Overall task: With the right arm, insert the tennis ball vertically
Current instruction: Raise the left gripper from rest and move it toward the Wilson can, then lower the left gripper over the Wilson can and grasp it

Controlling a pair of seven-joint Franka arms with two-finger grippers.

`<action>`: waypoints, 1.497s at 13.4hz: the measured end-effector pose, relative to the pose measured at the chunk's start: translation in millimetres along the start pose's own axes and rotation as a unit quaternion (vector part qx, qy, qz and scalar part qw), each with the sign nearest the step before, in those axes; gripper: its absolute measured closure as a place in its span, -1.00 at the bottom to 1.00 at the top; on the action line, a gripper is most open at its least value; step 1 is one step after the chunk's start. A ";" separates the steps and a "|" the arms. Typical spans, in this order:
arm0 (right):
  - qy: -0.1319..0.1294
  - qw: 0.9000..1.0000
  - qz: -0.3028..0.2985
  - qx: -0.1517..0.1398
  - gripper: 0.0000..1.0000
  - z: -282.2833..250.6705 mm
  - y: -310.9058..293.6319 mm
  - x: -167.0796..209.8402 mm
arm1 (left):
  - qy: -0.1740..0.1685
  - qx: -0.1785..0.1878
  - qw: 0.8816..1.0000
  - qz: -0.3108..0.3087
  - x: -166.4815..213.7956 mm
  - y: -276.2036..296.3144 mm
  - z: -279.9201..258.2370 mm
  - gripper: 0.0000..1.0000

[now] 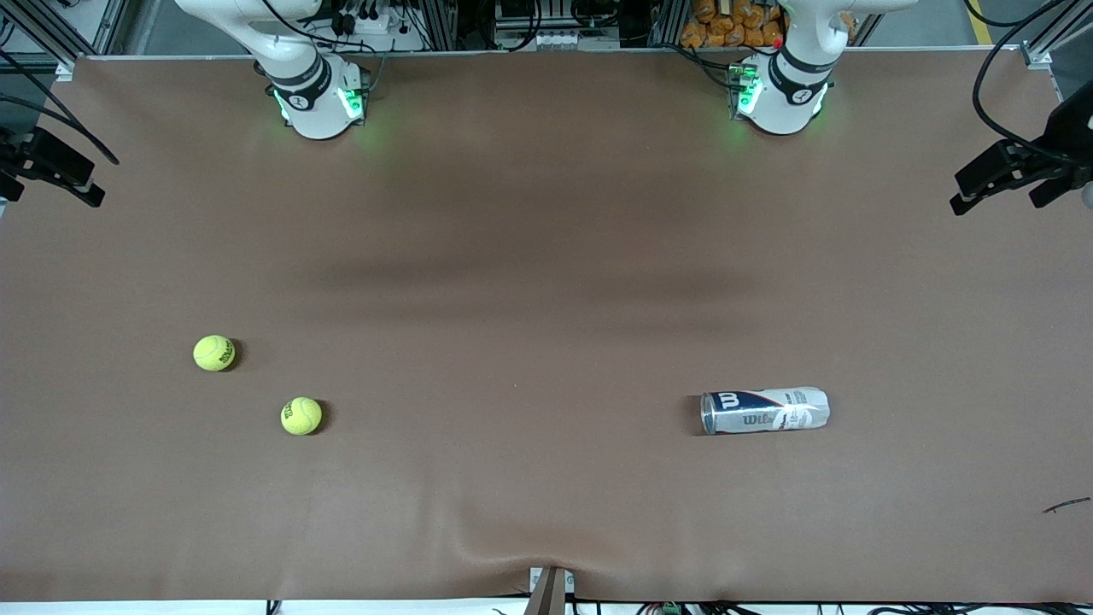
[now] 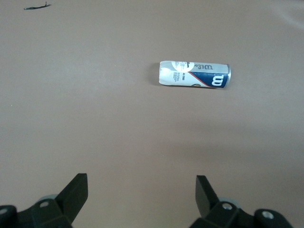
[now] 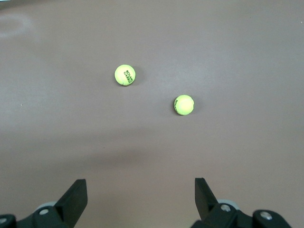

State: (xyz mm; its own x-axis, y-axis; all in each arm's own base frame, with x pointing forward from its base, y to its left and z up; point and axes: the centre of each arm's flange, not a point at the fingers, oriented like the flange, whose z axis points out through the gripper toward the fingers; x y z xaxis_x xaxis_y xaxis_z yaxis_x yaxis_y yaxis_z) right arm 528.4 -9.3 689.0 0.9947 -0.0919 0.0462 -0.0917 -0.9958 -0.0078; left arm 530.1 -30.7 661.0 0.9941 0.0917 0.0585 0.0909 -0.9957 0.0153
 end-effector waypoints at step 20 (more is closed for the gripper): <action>0.000 1.000 0.000 0.000 -1.00 0.2 0.5 0.2 | -0.070 0.011 0.997 0.043 27.2 53.5 81.0 -1.00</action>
State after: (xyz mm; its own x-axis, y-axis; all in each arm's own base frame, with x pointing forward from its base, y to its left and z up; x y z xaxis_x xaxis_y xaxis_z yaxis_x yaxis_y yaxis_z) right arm 528.5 -9.8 688.7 0.9946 -0.0928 0.0456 -0.0925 -0.9957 -0.0078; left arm 566.8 -82.3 582.5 0.9967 0.0061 -0.0812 0.0056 -1.0000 -0.0063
